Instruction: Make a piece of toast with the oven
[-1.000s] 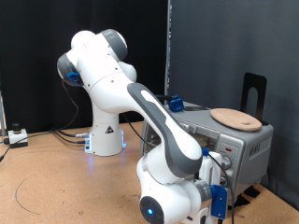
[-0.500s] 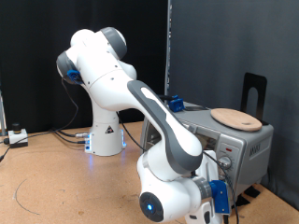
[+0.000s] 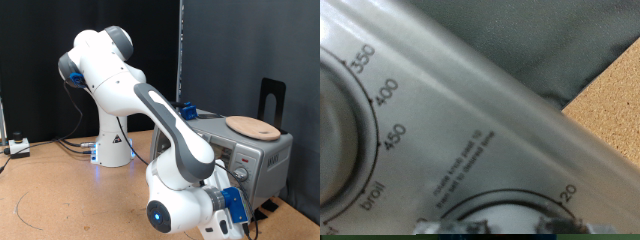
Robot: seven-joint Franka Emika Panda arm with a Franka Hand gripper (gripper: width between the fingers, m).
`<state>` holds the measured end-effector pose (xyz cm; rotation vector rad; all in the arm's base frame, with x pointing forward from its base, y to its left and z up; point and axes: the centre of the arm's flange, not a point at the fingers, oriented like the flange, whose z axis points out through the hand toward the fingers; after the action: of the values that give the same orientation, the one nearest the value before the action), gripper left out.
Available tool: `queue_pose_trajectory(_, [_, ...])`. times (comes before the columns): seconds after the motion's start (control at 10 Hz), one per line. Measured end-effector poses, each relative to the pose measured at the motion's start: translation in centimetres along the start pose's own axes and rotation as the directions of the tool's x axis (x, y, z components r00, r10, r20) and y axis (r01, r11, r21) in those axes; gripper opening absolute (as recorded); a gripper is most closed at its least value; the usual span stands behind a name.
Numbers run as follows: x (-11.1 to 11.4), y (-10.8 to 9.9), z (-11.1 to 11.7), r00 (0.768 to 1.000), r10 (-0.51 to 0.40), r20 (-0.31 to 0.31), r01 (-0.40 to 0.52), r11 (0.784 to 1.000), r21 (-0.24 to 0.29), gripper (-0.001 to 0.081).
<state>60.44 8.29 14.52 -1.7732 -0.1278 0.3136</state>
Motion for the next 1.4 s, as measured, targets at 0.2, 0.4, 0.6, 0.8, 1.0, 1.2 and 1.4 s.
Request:
queue_pose_trajectory(0.2, [-0.1,0.0,0.0,0.999,-0.053,-0.011,0.053,0.999,0.004,0.01])
queue_pose_trajectory(0.4, [-0.3,0.0,0.0,0.996,-0.09,-0.02,0.09,0.996,0.005,0.01])
queue_pose_trajectory(0.6, [-0.3,0.0,0.0,0.996,-0.086,-0.022,0.086,0.996,0.004,0.01])
queue_pose_trajectory(0.8, [-0.3,0.0,0.0,0.997,-0.076,-0.022,0.076,0.997,0.005,0.01])
queue_pose_trajectory(1.0, [-0.3,0.0,0.0,0.997,-0.068,-0.023,0.068,0.998,0.004,0.01])
queue_pose_trajectory(1.2, [0.9,-1.3,-0.4,0.996,-0.058,-0.067,0.058,0.998,0.002,0.0262])
queue_pose_trajectory(1.4, [1.6,-2.1,-0.7,0.997,-0.035,-0.074,0.035,0.999,-0.01,0.04])
